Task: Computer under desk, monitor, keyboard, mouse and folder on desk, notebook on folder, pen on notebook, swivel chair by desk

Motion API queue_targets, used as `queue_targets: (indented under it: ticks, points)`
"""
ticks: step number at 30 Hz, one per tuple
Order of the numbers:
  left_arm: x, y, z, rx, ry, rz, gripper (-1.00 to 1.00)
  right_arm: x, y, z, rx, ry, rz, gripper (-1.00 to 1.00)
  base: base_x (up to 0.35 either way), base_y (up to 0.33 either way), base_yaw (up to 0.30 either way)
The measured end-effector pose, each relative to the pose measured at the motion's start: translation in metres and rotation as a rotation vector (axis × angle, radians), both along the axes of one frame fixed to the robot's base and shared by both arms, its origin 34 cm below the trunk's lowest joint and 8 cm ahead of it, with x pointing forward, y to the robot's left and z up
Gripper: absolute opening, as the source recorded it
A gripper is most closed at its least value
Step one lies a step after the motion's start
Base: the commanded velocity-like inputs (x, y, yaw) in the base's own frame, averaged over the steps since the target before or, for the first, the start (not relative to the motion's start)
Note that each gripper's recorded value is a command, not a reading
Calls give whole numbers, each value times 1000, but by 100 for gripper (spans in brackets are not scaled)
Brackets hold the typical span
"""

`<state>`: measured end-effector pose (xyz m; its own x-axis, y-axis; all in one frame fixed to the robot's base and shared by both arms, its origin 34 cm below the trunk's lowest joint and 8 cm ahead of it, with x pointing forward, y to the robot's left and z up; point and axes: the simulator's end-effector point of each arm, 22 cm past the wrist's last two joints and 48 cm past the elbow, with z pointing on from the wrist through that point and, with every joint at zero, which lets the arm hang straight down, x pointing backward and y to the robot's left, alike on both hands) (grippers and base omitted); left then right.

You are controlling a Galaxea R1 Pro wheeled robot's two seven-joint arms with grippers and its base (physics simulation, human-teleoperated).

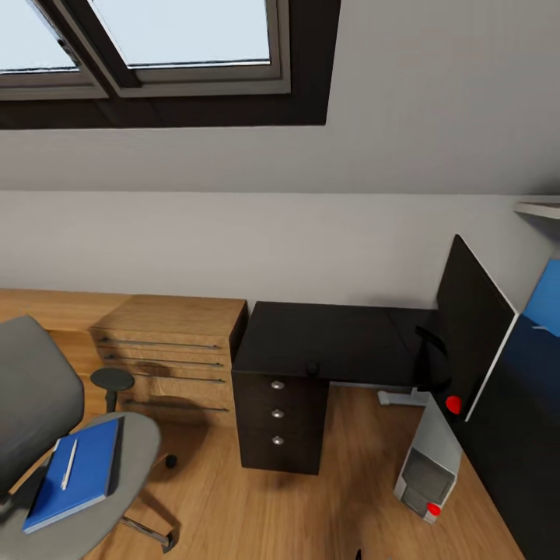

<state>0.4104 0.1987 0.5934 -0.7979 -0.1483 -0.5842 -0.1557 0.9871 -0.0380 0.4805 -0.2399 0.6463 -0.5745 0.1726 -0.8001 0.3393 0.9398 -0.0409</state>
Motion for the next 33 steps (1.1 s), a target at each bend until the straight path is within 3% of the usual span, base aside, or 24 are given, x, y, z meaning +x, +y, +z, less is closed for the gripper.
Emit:
queue_targets:
  ticks: [20,30,33]
  points:
    - [-6,1,21,-2,6,5,100,-1,-4,23,-7,2,-1,100,0,0,186]
    - [-4,-3,22,-8,-2,-11,100,2,-4,24,-4,-10,12,100,0,0,27]
    - [5,-5,27,-10,-29,-14,100,16,-12,35,-24,-57,3,100,0,0,0]
